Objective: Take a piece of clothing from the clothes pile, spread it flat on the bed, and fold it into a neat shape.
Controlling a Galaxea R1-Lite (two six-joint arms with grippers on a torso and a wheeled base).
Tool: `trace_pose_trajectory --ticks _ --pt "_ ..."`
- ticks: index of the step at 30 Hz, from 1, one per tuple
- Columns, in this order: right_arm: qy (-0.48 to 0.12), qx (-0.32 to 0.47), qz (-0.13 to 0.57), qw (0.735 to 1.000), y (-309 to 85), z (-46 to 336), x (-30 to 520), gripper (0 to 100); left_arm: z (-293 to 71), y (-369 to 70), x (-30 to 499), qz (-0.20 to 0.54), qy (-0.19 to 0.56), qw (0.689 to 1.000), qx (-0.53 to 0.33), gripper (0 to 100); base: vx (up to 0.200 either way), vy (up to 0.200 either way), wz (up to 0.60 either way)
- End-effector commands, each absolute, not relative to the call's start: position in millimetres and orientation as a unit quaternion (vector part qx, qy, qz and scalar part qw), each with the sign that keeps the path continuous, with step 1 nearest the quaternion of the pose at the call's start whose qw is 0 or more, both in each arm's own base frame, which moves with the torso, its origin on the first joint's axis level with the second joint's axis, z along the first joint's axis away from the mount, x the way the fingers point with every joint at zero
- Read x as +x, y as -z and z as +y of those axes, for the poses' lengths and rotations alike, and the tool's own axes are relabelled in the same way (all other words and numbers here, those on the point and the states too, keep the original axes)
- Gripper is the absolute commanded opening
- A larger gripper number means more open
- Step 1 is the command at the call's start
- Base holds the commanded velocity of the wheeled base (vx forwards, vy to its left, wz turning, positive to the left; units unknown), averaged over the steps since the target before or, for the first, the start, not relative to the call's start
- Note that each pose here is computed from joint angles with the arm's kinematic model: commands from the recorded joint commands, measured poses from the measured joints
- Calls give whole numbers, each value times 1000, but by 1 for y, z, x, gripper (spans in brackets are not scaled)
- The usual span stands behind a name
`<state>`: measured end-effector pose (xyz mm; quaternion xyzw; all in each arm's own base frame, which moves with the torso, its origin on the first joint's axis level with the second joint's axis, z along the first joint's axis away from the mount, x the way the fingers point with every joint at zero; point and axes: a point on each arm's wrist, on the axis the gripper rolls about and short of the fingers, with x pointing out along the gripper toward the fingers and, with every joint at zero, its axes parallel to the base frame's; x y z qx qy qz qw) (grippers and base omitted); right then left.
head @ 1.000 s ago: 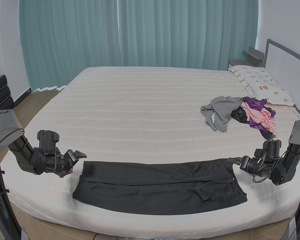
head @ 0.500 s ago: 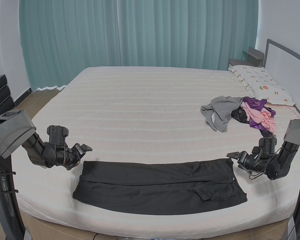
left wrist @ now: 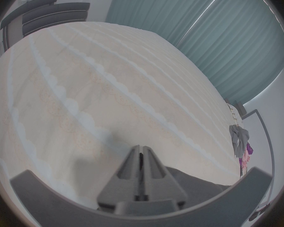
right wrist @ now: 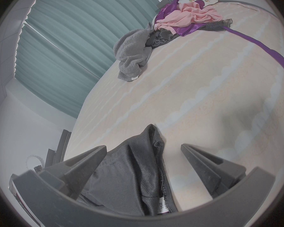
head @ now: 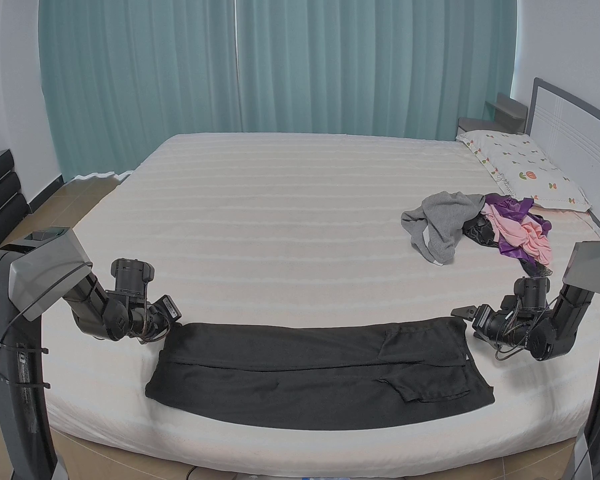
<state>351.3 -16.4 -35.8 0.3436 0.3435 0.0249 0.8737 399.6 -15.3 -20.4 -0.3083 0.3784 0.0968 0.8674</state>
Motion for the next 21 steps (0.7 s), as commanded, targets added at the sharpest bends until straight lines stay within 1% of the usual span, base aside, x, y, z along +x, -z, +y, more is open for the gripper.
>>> trace_pose_trajectory --ticks 1,6,13,21 --pt "-24 343 345 873 38 -16 352 100 -15 24 398 381 -104 864 -312 0 0 0 0" --pt "-23 343 344 874 42 -17 355 100 -13 20 402 357 -137 856 -348 0 0 0 0" --pt "-27 343 343 874 41 -16 357 100 -11 17 404 334 -135 862 -357 0 0 0 0" --pt "-29 343 346 873 47 -13 360 100 -8 23 403 339 -140 859 -357 0 0 0 0"
